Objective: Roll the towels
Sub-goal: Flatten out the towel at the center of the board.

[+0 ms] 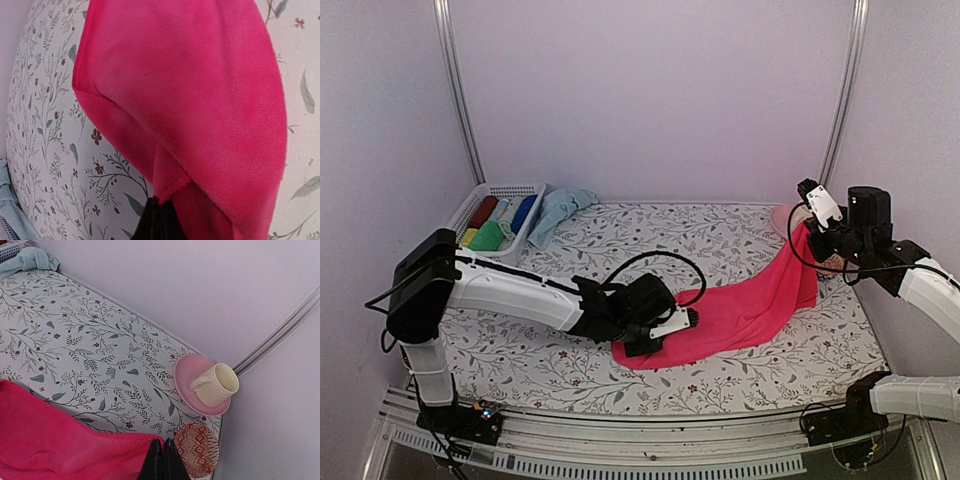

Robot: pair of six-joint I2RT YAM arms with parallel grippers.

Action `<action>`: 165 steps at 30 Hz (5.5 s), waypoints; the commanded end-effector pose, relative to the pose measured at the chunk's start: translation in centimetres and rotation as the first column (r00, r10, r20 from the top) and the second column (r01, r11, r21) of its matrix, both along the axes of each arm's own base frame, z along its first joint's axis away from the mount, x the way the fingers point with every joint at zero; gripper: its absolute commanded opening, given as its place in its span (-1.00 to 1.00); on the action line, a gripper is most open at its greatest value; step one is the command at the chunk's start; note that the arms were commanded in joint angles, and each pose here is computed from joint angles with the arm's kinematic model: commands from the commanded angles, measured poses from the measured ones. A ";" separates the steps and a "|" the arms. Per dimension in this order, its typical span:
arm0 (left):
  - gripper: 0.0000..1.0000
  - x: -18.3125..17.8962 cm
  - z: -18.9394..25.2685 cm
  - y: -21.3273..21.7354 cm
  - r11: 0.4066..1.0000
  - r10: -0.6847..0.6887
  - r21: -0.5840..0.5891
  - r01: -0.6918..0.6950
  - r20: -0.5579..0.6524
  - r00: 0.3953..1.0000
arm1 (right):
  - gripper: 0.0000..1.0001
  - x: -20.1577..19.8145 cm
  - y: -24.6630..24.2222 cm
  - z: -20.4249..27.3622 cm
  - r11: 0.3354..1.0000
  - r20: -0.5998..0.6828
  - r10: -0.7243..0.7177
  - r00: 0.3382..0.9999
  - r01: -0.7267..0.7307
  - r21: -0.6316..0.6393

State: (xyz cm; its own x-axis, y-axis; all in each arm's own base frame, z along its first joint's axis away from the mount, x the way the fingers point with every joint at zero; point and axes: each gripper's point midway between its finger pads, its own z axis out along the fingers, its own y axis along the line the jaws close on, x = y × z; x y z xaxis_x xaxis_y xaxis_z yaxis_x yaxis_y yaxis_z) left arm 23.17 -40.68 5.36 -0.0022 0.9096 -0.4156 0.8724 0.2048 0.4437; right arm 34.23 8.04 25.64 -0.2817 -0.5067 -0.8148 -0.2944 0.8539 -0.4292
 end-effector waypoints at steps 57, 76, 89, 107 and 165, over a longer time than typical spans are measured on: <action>0.90 10.2 -0.1 15.9 0.554 0.754 -0.337 -0.762 -0.185 0.630 | -0.96 0.2 1.0 -2.0 0.999 -0.067 0.035 0.997 -0.035 0.015; 0.94 9.8 -0.2 12.6 0.803 0.523 -0.319 -0.503 -0.028 0.852 | -0.96 0.1 1.1 -2.0 0.999 -0.069 0.040 0.997 -0.039 0.014; 0.88 7.6 -0.4 8.6 0.955 0.279 -0.143 -0.262 0.120 0.953 | -0.96 0.1 1.3 -1.9 0.999 -0.070 0.046 0.996 -0.045 0.018; 0.80 8.8 -0.2 8.4 0.969 0.244 -0.005 -0.249 0.210 0.947 | -0.96 0.0 1.4 -1.9 0.998 -0.073 0.053 0.996 -0.051 0.023; 0.95 11.7 0.2 10.9 0.936 0.350 -0.051 -0.347 0.192 0.917 | -0.96 0.0 1.7 -2.3 0.998 -0.084 0.063 0.994 -0.062 0.019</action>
